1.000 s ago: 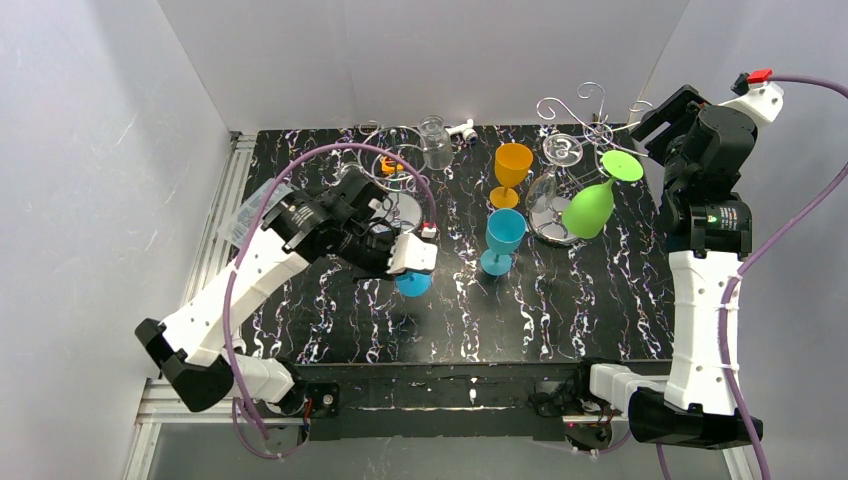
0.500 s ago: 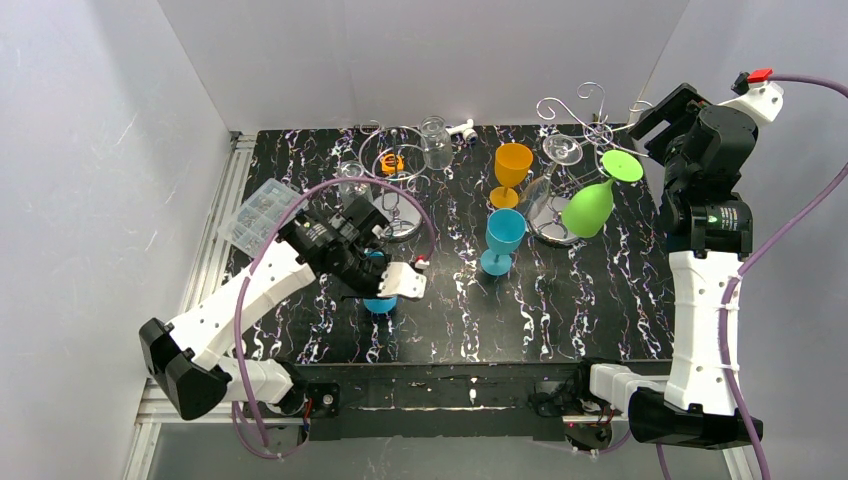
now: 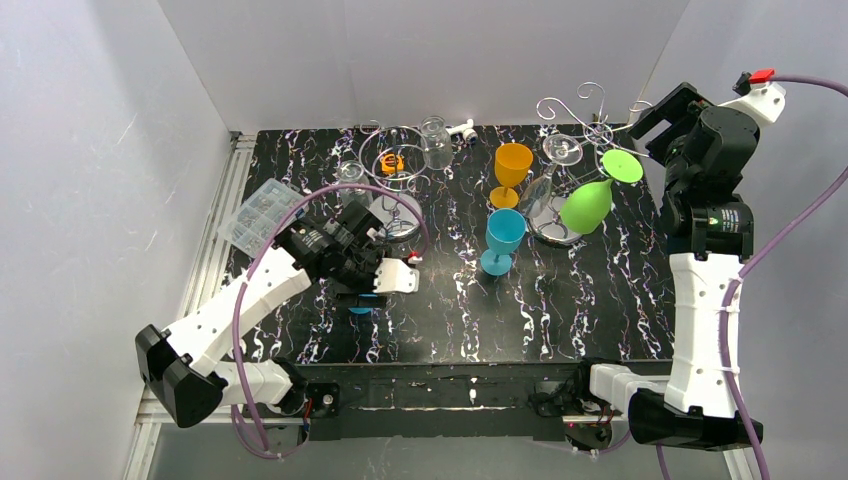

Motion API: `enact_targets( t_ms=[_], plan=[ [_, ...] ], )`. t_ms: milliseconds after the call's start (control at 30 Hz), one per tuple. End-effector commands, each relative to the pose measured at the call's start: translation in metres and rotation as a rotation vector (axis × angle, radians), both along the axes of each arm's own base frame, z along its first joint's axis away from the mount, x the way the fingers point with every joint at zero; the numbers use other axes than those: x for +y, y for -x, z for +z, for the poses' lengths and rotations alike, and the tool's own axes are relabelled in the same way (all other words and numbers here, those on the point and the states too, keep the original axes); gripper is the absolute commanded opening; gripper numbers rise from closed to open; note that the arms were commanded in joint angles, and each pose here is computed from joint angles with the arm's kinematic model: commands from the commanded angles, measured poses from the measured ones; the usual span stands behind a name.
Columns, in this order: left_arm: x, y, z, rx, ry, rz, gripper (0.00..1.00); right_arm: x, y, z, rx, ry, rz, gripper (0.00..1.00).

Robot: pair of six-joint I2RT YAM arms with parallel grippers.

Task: Place the wine glass upside down on the wine glass rack
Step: Place the wine glass at the center of the board.

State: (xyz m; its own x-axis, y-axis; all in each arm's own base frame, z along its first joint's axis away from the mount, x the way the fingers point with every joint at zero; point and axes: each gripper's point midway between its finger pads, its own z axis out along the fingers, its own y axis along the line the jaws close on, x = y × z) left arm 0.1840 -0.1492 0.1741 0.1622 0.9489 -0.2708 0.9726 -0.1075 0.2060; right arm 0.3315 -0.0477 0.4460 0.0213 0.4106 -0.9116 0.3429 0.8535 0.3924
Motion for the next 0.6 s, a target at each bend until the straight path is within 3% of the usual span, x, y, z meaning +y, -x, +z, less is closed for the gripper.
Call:
enact_targets(
  t_ms=[0, 33, 100, 333, 567],
  plan=[
    [-0.007, 0.004, 0.017, -0.003, 0.075, 0.026, 0.80, -0.002, 0.008, 0.023, -0.078, 0.007, -0.013, 0.91],
    [-0.009, 0.006, 0.023, -0.002, 0.098, 0.028, 0.91, -0.002, 0.008, 0.024, -0.077, 0.008, -0.014, 0.91],
    [-0.014, 0.010, 0.037, 0.004, 0.142, 0.022, 0.98, -0.002, 0.008, 0.024, -0.078, 0.007, -0.013, 0.92],
    [-0.034, 0.027, 0.099, 0.044, 0.307, -0.008, 0.98, -0.004, 0.009, 0.028, -0.084, 0.009, -0.023, 0.94],
    [-0.092, 0.027, 0.150, 0.058, 0.610, -0.126, 0.98, -0.006, 0.009, 0.025, -0.078, 0.010, -0.038, 0.95]
  ],
)
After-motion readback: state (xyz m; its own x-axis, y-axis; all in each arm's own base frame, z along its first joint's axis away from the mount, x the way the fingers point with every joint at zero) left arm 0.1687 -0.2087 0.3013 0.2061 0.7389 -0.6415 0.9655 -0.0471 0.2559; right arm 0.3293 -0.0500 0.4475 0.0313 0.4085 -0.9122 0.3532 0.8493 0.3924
